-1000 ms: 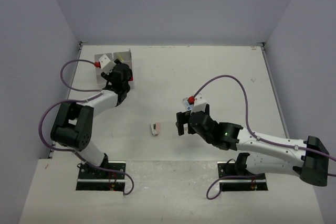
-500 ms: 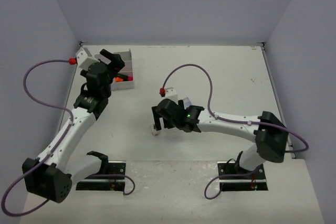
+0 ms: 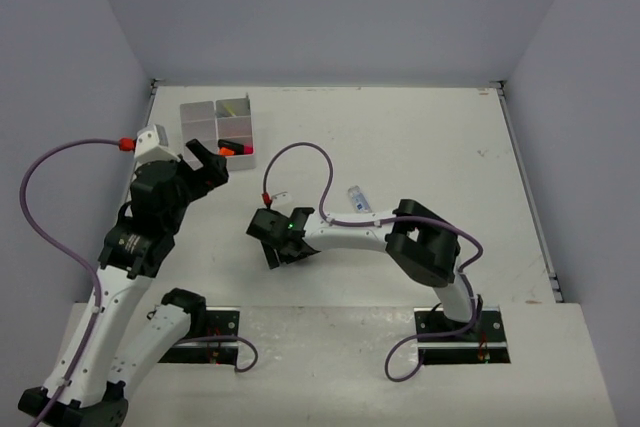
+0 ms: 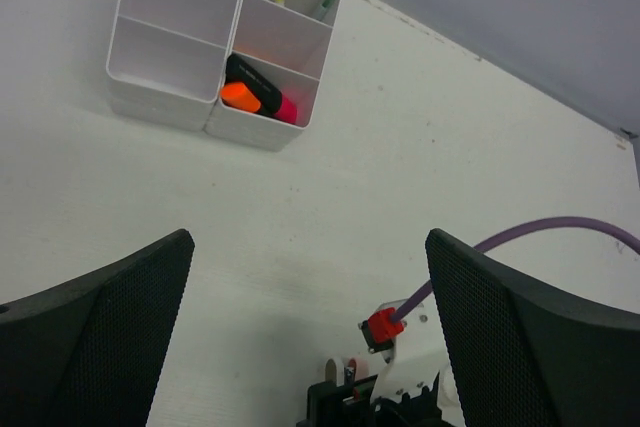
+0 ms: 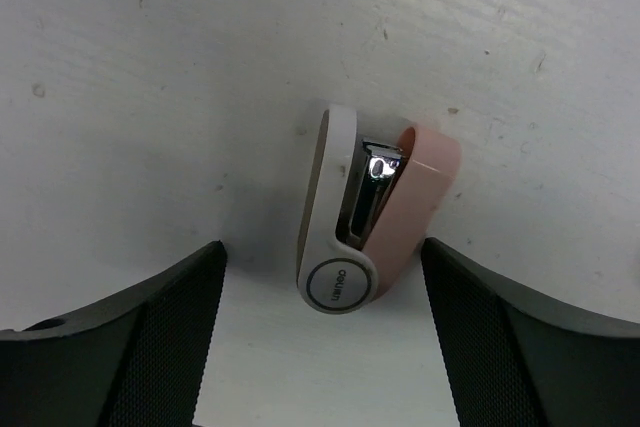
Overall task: Sort the stationery into containers
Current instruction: Pick up the stationery from the center of the board, then place the stationery in the storage box.
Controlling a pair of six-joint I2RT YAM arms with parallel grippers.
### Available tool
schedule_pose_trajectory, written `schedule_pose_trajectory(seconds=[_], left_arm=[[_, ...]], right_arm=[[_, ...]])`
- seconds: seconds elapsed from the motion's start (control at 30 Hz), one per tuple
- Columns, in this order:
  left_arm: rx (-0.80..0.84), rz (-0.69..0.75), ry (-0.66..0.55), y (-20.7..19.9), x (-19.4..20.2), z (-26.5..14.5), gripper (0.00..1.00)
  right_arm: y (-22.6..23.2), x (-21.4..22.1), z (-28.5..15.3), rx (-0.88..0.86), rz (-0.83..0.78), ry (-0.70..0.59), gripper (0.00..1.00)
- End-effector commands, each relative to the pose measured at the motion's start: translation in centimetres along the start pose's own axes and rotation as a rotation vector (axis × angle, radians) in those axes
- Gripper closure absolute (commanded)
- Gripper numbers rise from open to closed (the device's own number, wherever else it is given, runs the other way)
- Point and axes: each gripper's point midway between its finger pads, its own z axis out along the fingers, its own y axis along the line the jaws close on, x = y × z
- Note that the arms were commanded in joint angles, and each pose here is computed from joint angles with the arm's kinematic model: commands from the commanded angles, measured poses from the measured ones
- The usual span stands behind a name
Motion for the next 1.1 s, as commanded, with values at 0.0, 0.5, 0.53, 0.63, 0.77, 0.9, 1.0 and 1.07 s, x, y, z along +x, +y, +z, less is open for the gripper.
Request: schedule_pose_trajectory(seconds=[0.0,0.5,0.53,0.63,0.77,0.9,1.0,1.07], left_arm=[[0.007,0.08,0.09,1.1,2.8,-0.4,0.0],[0.512,-0.114,0.476,-5.9,14.0,0.0,0.0],[0.674,-0.133,0.506,-8.2,14.0,-1.2,0.0],[0.871,-0.207,0.594,-10.6,15.5,-3.5,0.0],[1.012,-0.186,0.626,-13.0,16.1,-4.9,0.0],[1.067,-0.206,0.628,-14.2,16.2,-5.6,0.05],[1.065,-0.204,0.633,-14.3,16.5,-5.5,0.27],[1.054,-0.202,0.643,-14.2,16.9,-5.2,0.49]], right_arm=[[-0.3,-0.8,0.2,0.044,0.035,-0.016,0.25],[-3.0,-6.5,-9.5,-0.182,-0.055,-0.52,1.0],[-3.4,-5.5,-9.5,-0.208,-0.098,-0.536,1.0],[-3.6,-6.2,-12.3,-0.29,-0.145,-0.645,1.0],[-4.2,-6.8,-13.7,-0.284,-0.147,-0.687,1.0],[-4.2,-7.1,-14.6,-0.299,-0.136,-0.703,1.0],[-4.1,-7.4,-15.3,-0.31,-0.126,-0.721,1.0],[-4.1,-7.5,-15.6,-0.311,-0.127,-0.728,1.0]])
